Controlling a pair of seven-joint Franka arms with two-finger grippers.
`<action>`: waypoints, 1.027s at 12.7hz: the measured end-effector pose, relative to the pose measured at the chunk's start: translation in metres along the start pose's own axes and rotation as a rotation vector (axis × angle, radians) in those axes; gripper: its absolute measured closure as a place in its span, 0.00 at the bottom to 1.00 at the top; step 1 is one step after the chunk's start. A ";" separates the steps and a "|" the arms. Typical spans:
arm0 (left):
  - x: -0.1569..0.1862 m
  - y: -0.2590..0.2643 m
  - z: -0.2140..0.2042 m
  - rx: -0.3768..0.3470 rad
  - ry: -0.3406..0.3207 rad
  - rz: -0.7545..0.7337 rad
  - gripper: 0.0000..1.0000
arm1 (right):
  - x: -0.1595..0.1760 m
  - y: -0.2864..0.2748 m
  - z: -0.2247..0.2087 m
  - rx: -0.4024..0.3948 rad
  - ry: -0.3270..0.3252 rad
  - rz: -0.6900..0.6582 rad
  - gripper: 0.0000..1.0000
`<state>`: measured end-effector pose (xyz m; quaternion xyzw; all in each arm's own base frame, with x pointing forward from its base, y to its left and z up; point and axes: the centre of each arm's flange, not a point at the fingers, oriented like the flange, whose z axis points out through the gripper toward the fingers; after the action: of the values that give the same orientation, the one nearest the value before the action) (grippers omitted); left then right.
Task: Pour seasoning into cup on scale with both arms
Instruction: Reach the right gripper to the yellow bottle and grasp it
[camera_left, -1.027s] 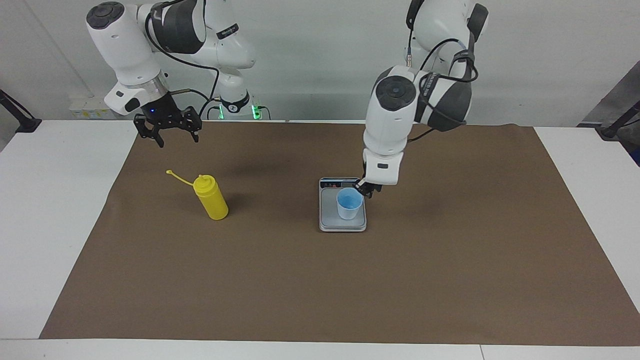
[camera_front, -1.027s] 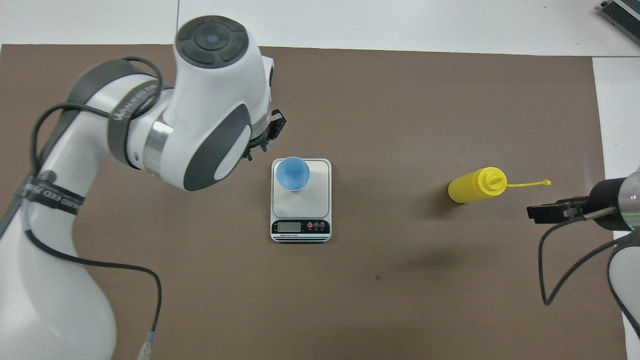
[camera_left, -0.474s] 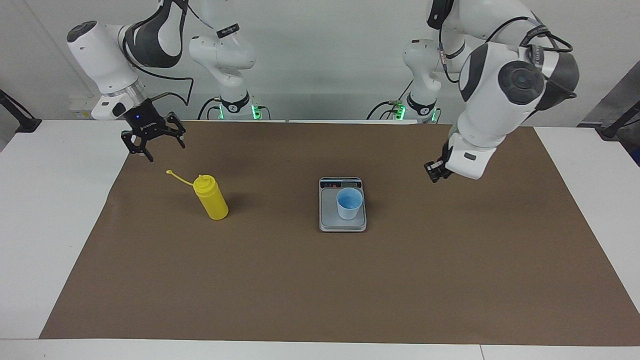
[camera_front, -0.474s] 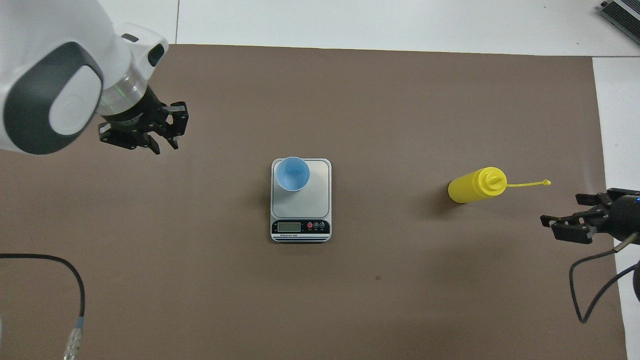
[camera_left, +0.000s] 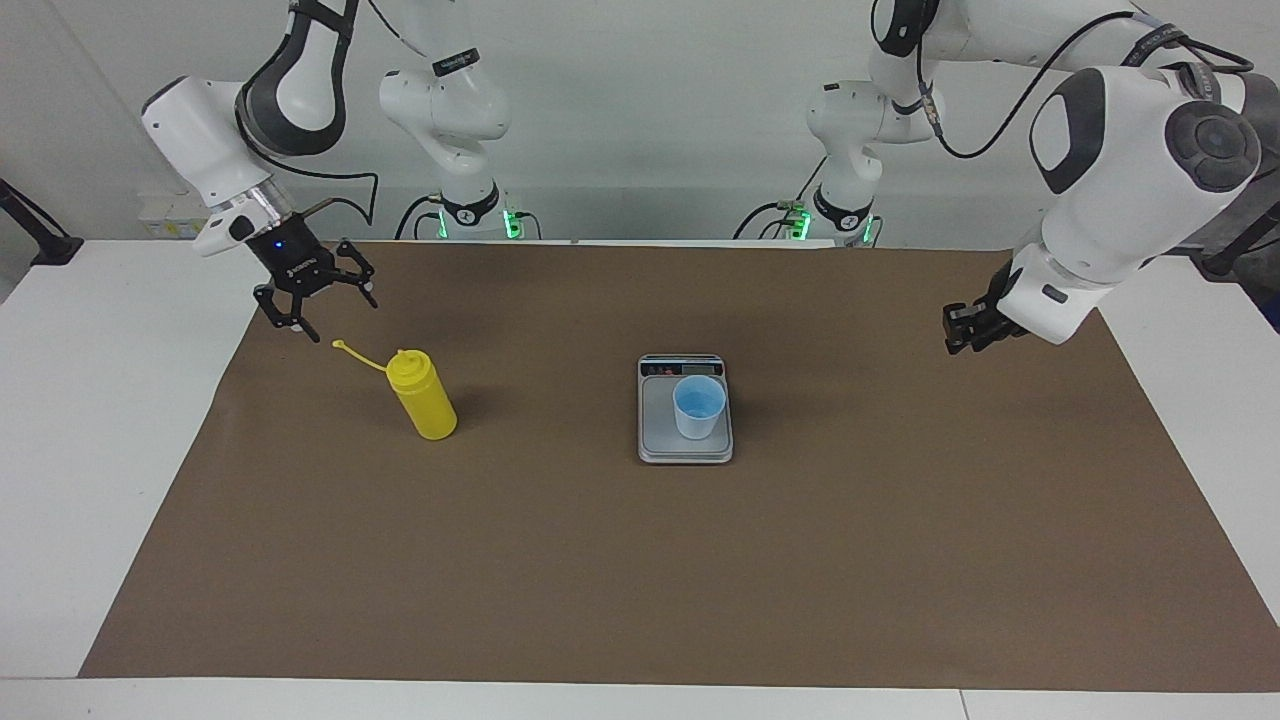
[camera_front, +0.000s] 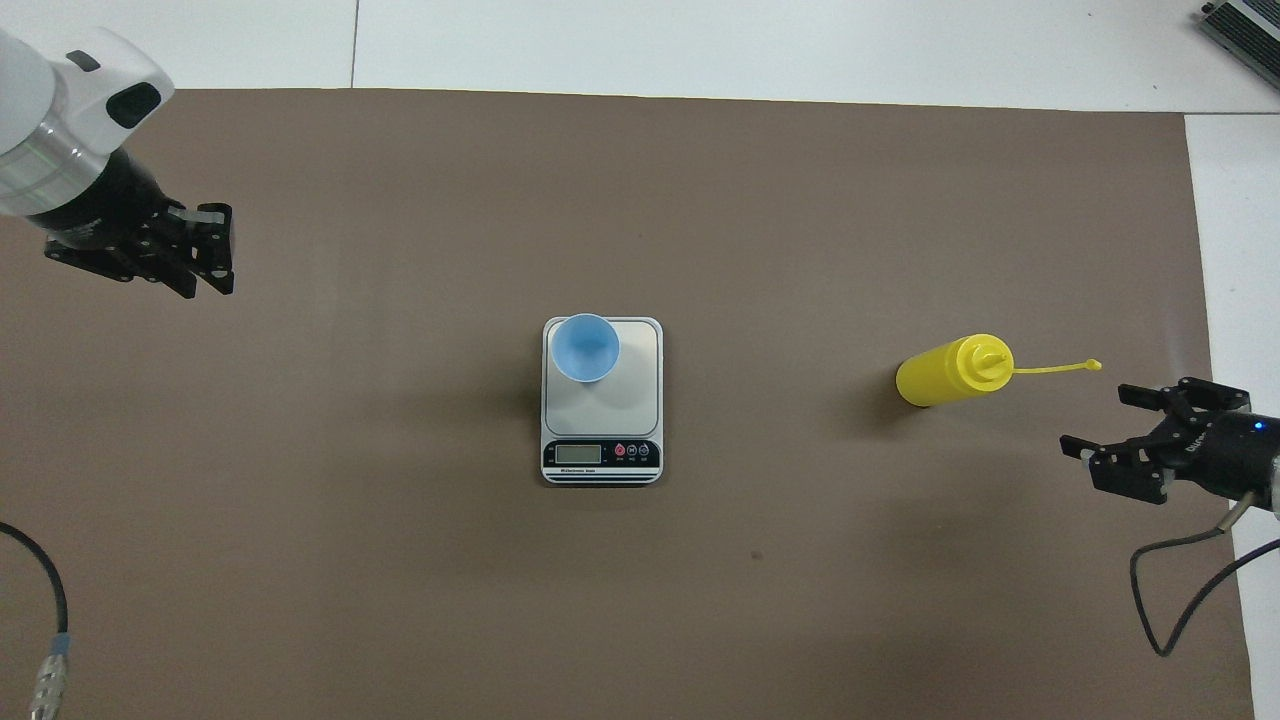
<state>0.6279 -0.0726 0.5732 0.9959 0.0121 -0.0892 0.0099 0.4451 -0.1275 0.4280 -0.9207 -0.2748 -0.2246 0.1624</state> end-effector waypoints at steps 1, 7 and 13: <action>0.001 -0.010 0.005 -0.003 0.007 0.012 0.67 | -0.006 0.003 0.007 0.018 0.021 -0.014 0.00; -0.020 -0.020 0.044 -0.001 -0.029 0.022 0.60 | -0.039 0.013 0.056 0.099 0.178 -0.039 0.00; -0.073 -0.037 0.054 -0.006 0.049 0.000 0.56 | -0.054 0.012 0.114 0.134 0.348 -0.025 0.00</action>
<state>0.5457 -0.0384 0.5323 0.9978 0.0128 -0.0645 0.0124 0.4488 -0.1126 0.3022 -0.8517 -0.2684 -0.3635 0.2654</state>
